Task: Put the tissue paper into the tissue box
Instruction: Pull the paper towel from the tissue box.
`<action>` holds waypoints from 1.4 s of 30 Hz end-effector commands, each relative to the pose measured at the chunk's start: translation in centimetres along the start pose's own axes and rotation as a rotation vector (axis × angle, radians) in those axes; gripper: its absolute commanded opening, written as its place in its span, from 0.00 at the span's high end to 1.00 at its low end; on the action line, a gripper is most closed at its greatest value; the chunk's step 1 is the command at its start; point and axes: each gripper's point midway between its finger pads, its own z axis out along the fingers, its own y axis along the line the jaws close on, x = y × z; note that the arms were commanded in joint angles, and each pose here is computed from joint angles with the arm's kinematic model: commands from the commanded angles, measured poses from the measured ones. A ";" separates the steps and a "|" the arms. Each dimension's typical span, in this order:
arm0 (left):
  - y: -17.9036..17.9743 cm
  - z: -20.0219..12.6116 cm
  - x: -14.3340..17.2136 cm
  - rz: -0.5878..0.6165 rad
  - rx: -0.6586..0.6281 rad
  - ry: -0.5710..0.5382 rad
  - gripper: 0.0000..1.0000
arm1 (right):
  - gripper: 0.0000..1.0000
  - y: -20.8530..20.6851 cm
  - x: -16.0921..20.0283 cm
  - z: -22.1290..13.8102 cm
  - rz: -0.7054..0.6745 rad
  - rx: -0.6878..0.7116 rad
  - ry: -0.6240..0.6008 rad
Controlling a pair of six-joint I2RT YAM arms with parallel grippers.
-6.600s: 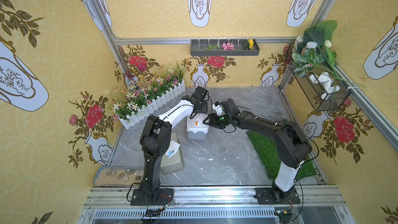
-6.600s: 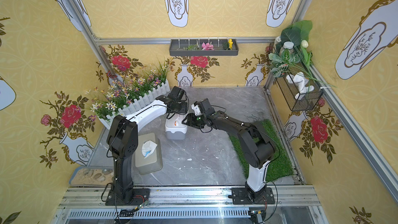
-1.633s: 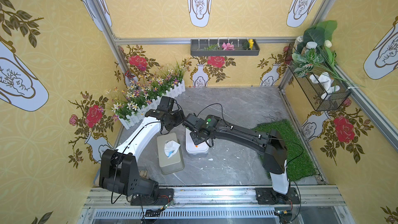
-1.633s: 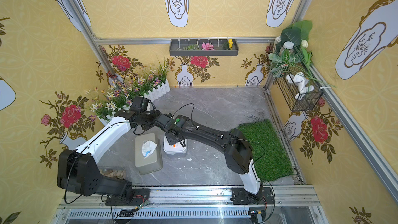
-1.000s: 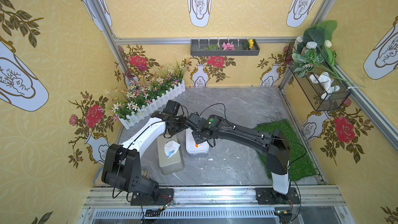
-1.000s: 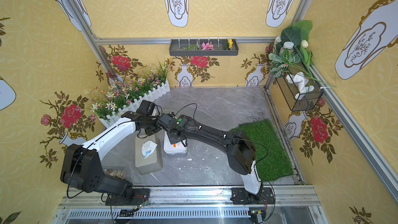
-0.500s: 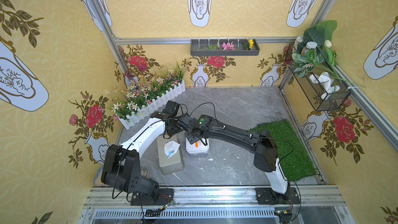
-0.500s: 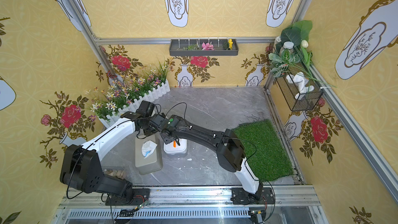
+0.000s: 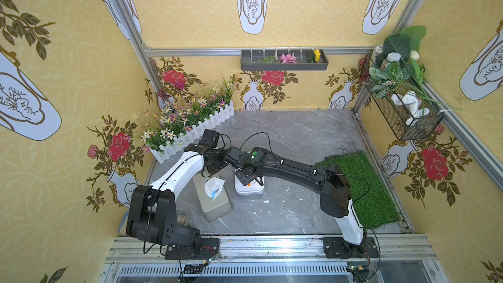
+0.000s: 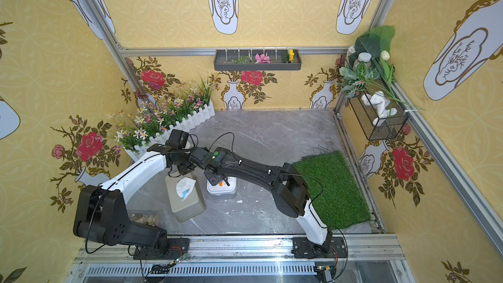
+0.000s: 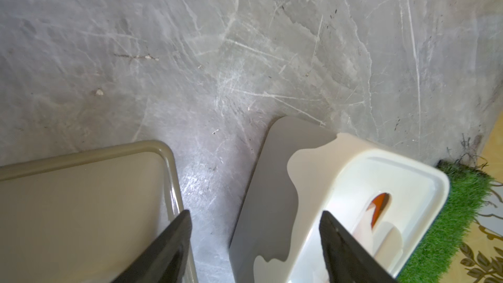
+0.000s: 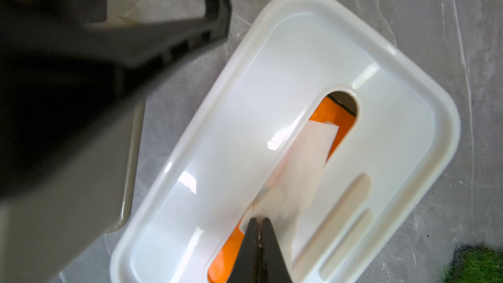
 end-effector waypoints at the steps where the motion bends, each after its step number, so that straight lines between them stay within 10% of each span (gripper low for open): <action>1: -1.2 -0.2 -0.5 -0.007 0.052 -0.006 0.24 | 1.00 -1.1 0.1 -0.7 0.045 0.028 -0.016; 15: -1.6 -0.4 -0.4 0.010 0.059 -0.007 0.25 | 1.00 -4.2 0.3 -1.0 0.243 -0.023 -0.068; 20: -1.3 -0.3 -0.2 0.013 0.048 -0.004 0.25 | 0.60 -3.3 -0.7 -2.1 0.163 -0.034 -0.132; 25: -1.3 -0.3 -0.3 0.013 0.044 -0.004 0.24 | 0.52 -1.8 -1.3 -2.8 0.018 -0.024 -0.158; 35: -1.1 -0.2 -0.3 0.011 0.035 -0.004 0.25 | 0.56 -0.8 -0.9 -1.0 -0.117 0.004 -0.099; 42: -1.1 -0.3 -0.3 0.008 0.033 -0.010 0.24 | 0.84 -2.6 -1.5 -0.8 -0.075 0.084 -0.104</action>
